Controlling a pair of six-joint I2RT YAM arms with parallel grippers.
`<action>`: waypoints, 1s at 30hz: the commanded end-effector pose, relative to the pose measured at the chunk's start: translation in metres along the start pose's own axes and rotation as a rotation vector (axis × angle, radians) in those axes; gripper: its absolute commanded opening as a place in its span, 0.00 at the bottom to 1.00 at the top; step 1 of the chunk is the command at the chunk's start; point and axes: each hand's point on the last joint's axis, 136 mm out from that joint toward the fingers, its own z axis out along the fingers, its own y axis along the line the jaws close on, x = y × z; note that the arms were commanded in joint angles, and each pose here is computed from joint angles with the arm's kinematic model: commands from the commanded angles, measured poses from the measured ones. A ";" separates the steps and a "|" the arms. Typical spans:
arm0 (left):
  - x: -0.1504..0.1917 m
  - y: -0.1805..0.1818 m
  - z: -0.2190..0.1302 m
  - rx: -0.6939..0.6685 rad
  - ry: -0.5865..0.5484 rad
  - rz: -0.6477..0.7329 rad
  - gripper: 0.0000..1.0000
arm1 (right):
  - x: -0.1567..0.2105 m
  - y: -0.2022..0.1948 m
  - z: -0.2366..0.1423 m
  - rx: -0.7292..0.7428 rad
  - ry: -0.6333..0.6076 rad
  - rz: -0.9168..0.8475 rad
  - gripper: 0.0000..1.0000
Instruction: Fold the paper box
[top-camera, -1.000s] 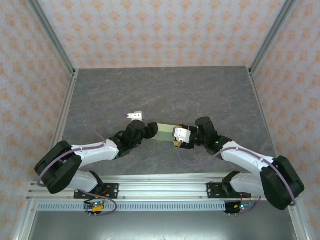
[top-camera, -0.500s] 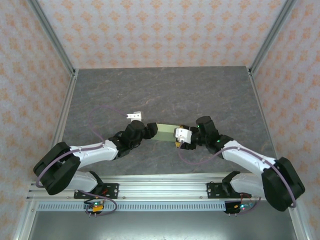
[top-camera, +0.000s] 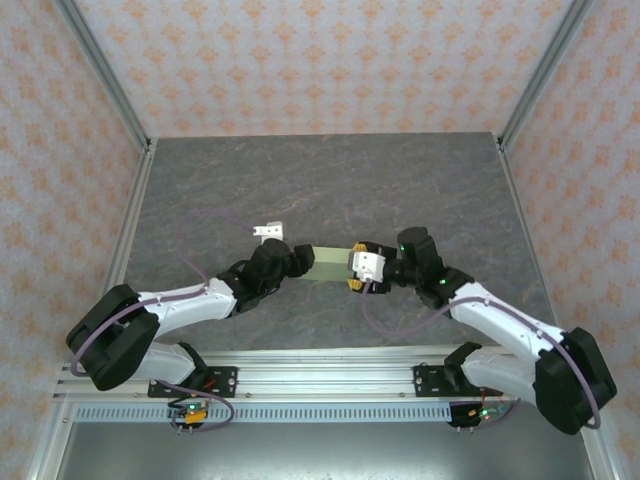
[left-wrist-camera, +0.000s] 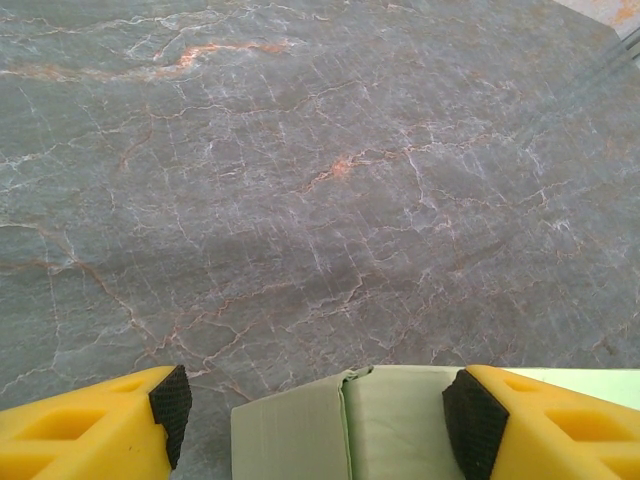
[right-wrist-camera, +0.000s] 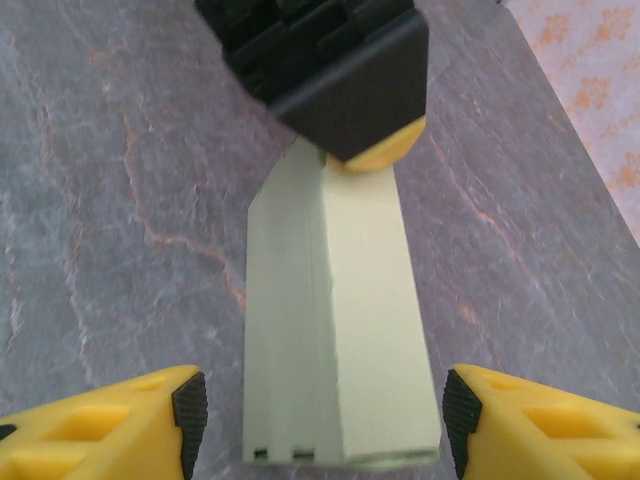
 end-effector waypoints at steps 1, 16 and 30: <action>0.047 0.038 0.003 -0.136 0.173 0.089 0.72 | -0.008 0.008 0.018 -0.094 -0.039 -0.014 0.65; -0.017 0.008 -0.055 -0.024 0.023 0.092 0.77 | 0.059 0.044 0.040 -0.206 0.161 0.047 0.63; 0.044 0.052 -0.016 -0.152 0.141 0.150 0.73 | 0.050 0.042 0.035 -0.221 0.147 0.051 0.63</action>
